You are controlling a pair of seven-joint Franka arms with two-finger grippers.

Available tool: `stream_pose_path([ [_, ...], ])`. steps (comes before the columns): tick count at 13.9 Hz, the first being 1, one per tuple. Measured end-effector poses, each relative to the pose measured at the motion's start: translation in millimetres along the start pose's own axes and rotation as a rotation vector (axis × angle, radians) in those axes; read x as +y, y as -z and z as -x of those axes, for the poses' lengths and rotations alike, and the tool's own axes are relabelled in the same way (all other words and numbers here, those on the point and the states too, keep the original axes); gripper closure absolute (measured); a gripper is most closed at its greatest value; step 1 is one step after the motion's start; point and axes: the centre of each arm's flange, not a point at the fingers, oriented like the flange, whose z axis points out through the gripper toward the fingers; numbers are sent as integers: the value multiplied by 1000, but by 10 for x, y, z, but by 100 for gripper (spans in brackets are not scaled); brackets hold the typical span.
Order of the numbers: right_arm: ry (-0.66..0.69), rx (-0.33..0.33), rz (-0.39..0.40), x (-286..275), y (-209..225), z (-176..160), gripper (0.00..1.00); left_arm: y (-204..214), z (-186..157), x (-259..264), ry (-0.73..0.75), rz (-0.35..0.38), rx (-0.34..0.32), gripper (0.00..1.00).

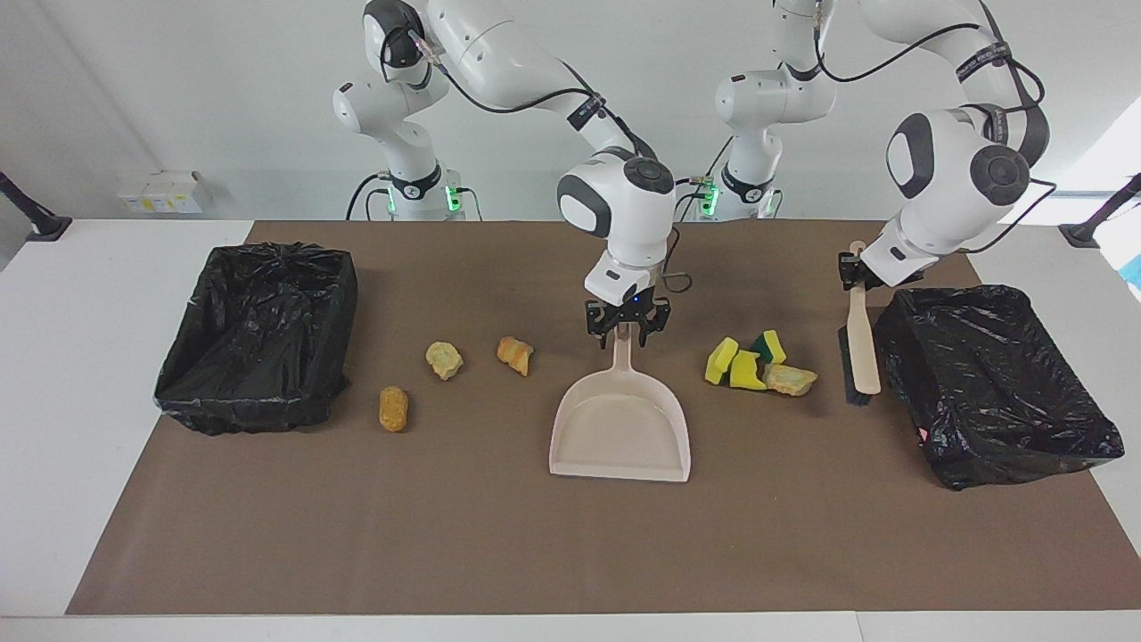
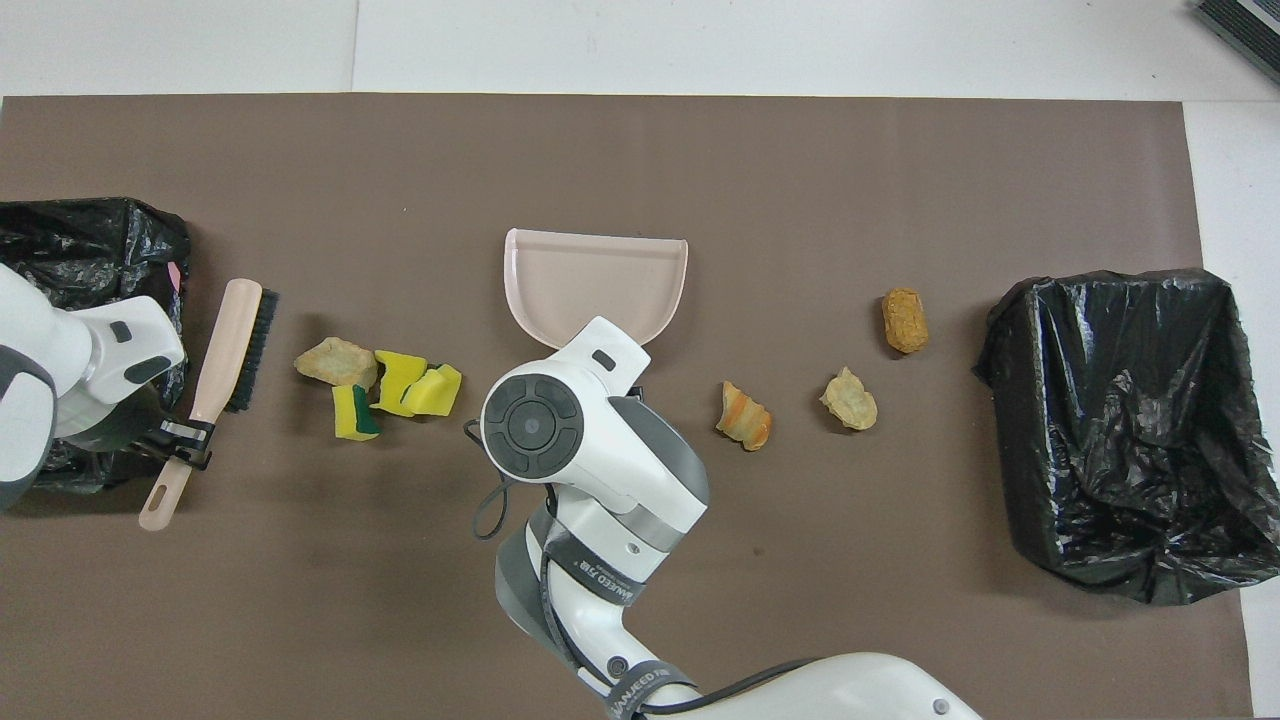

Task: Sweep and dump trash in bin
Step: 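Set the dustpan beside the sponges while the left gripper positions the brush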

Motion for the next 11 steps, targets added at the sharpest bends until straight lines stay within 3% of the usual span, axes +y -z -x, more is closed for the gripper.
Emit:
stream_pose_path([
  [2, 0, 6, 2, 11, 14, -20, 61, -173, -63, 51, 24, 15, 11, 74],
  [3, -3, 10, 3, 31, 28, -48, 67, -251, -81, 72, 39, 24, 23, 74],
  [8, -30, 35, -5, 215, 253, -209, 67, -416, -118, 415, 13, 19, 14, 74],
  [11, 127, 29, 12, 528, 442, -334, 67, -493, -91, 811, -8, 23, -19, 74],
])
